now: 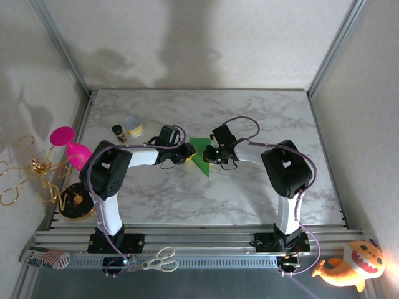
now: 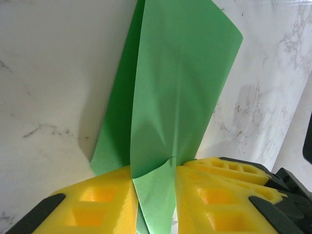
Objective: Fold a paper plane with a square sheet of paper (pick it up from the middle)
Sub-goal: Fourth fold the wing at the center of the table.
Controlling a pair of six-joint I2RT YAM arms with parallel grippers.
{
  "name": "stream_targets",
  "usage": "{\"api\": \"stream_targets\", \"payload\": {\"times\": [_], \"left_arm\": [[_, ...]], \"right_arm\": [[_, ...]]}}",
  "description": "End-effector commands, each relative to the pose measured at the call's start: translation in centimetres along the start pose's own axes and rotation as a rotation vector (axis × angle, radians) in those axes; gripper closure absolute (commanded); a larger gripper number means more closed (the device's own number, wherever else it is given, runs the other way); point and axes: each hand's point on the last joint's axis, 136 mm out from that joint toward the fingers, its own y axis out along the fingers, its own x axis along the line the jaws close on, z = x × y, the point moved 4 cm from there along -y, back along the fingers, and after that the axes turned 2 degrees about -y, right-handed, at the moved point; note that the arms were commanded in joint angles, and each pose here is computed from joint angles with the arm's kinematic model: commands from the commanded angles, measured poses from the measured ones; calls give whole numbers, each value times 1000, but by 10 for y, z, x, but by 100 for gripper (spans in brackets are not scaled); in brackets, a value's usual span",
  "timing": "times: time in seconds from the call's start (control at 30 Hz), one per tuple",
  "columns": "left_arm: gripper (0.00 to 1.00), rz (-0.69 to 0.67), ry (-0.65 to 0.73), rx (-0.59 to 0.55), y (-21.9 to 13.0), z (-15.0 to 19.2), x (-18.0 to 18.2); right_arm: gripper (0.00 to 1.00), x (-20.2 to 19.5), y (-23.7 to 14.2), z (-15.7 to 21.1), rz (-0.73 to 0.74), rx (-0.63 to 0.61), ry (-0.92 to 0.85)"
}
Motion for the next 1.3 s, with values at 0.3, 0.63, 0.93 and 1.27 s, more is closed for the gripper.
{"api": "stream_targets", "payload": {"times": [0.3,0.63,0.93,1.27], "left_arm": [[80,-22,96,8,10,-9,14],[95,7,89,-6,3,-12,6],[96,48,20,-102,-19,-16,-8],[96,-30,-75,-288,-43,-14,-17]], "right_arm": [[82,-19,12,12,77,57,6],[73,3,-7,-13,15,-43,-131],[45,24,-58,-44,15,-309,-318],[39,26,-87,-25,159,-508,-535]]}}
